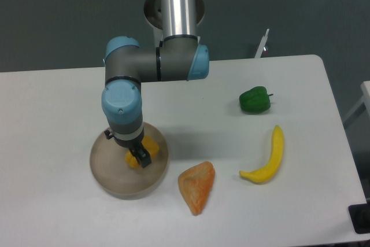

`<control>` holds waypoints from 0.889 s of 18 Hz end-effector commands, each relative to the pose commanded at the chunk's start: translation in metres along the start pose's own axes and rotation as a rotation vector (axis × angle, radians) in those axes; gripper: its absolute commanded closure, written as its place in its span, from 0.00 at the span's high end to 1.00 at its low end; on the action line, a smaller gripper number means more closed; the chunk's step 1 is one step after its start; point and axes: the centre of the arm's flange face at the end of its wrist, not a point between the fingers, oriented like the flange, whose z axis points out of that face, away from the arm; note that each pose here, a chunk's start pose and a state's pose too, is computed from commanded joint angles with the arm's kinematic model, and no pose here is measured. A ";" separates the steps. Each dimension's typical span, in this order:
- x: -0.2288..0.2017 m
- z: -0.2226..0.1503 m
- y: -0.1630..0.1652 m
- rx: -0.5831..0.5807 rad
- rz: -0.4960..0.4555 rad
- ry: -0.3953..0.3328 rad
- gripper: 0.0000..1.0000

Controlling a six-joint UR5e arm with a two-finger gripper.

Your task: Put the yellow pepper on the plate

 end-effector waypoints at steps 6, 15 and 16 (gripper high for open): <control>-0.076 -0.064 0.115 0.049 -0.154 -0.095 1.00; -0.150 -0.068 0.293 -0.035 -0.013 -0.108 1.00; -0.152 -0.066 0.303 -0.037 -0.006 -0.100 1.00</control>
